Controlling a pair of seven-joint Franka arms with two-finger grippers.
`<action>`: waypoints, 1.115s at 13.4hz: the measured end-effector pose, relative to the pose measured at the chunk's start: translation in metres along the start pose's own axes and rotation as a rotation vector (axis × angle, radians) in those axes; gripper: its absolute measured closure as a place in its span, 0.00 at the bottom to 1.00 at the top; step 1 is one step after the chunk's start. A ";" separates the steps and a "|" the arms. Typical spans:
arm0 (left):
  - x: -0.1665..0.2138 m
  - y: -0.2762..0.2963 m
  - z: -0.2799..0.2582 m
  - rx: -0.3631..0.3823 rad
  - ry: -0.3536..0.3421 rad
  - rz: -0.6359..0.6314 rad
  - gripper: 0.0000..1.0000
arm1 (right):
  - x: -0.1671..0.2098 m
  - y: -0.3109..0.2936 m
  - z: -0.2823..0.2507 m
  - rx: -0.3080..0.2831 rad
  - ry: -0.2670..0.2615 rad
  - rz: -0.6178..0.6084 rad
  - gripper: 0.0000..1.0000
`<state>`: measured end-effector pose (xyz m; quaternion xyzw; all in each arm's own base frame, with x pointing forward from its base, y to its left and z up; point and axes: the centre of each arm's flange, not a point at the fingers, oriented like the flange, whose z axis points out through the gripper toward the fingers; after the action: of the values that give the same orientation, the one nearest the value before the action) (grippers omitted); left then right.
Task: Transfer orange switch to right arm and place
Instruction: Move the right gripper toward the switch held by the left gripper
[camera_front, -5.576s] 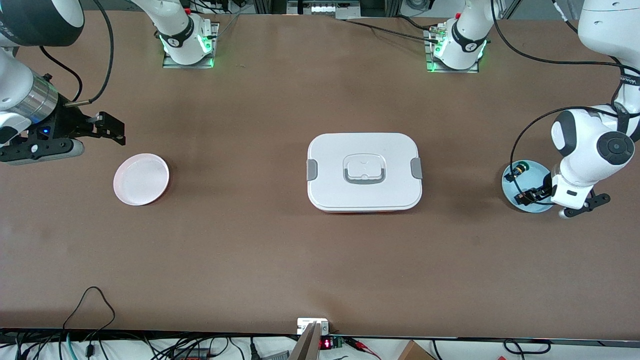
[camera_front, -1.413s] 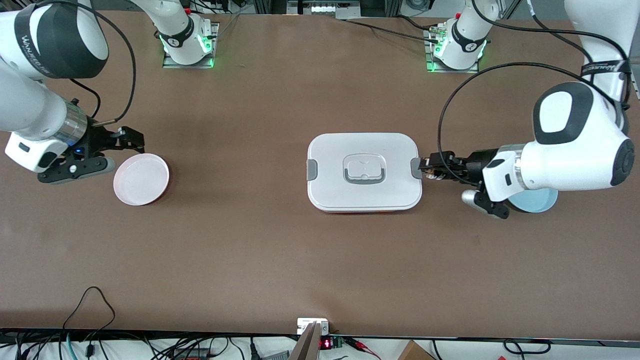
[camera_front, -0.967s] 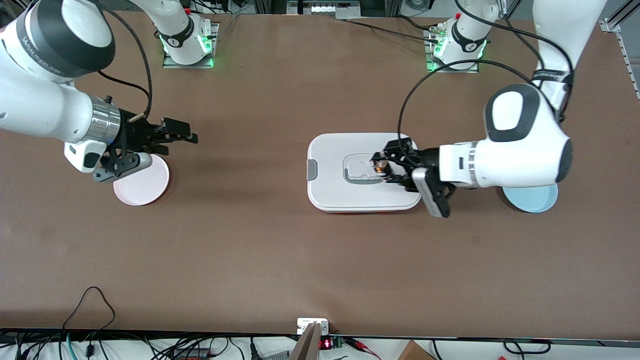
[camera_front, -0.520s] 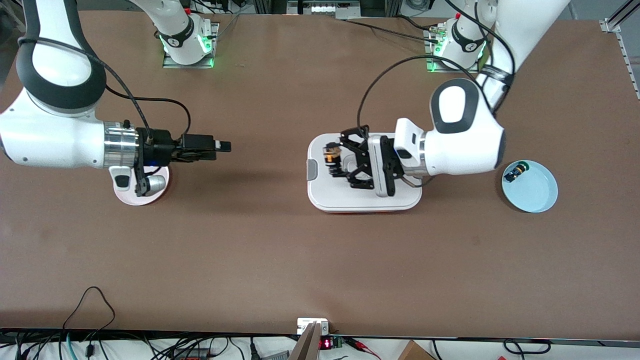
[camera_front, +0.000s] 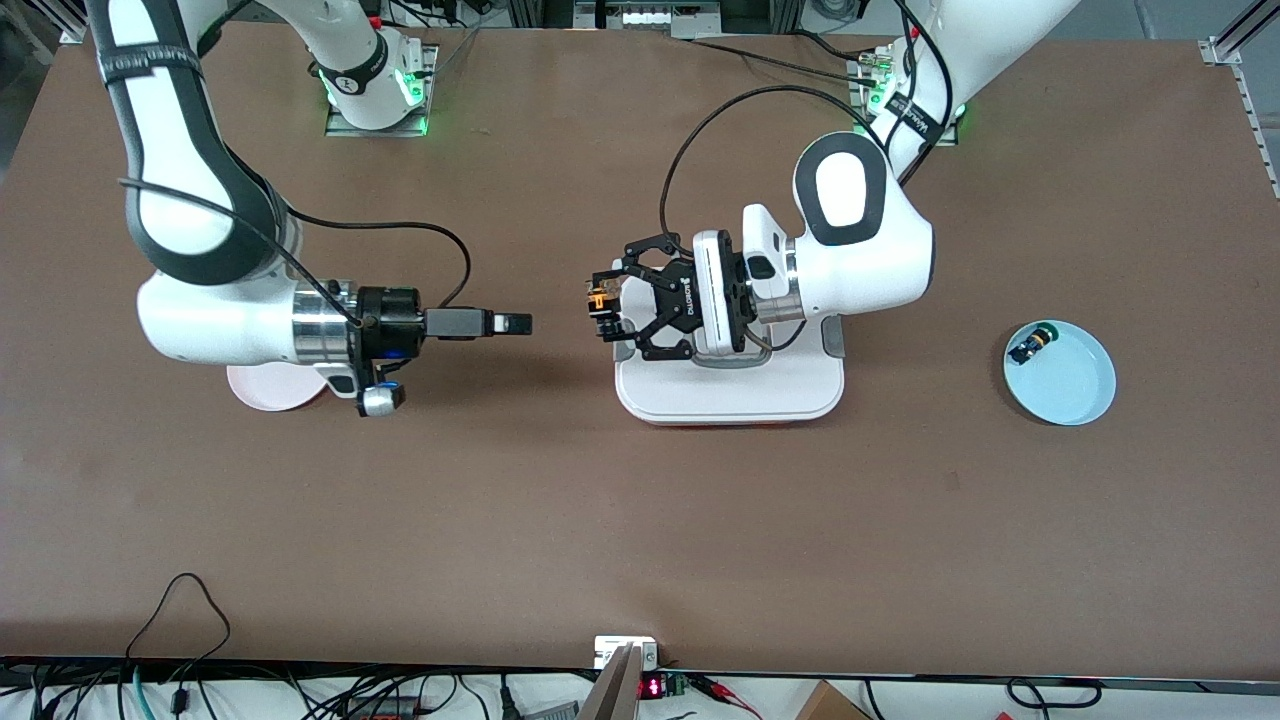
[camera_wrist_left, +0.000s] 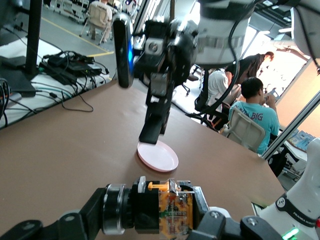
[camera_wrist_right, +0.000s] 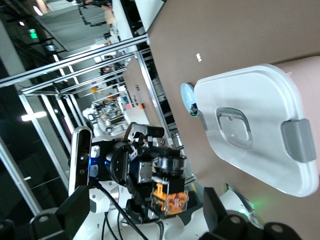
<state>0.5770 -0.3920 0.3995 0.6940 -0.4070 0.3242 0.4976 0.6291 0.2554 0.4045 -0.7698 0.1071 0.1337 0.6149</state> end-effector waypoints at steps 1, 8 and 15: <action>-0.002 0.000 0.000 -0.001 0.005 0.007 0.28 | 0.003 0.015 0.005 0.052 0.003 0.001 0.00; -0.007 0.000 0.002 -0.003 0.010 0.002 0.28 | -0.012 0.068 0.051 0.253 0.024 0.027 0.00; -0.011 0.000 0.002 -0.004 0.005 -0.002 0.28 | -0.040 0.086 0.081 0.365 0.043 0.064 0.00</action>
<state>0.5722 -0.3917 0.3895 0.6927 -0.4055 0.3248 0.5003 0.5571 0.3155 0.3219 -0.6445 0.1671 0.1147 0.7373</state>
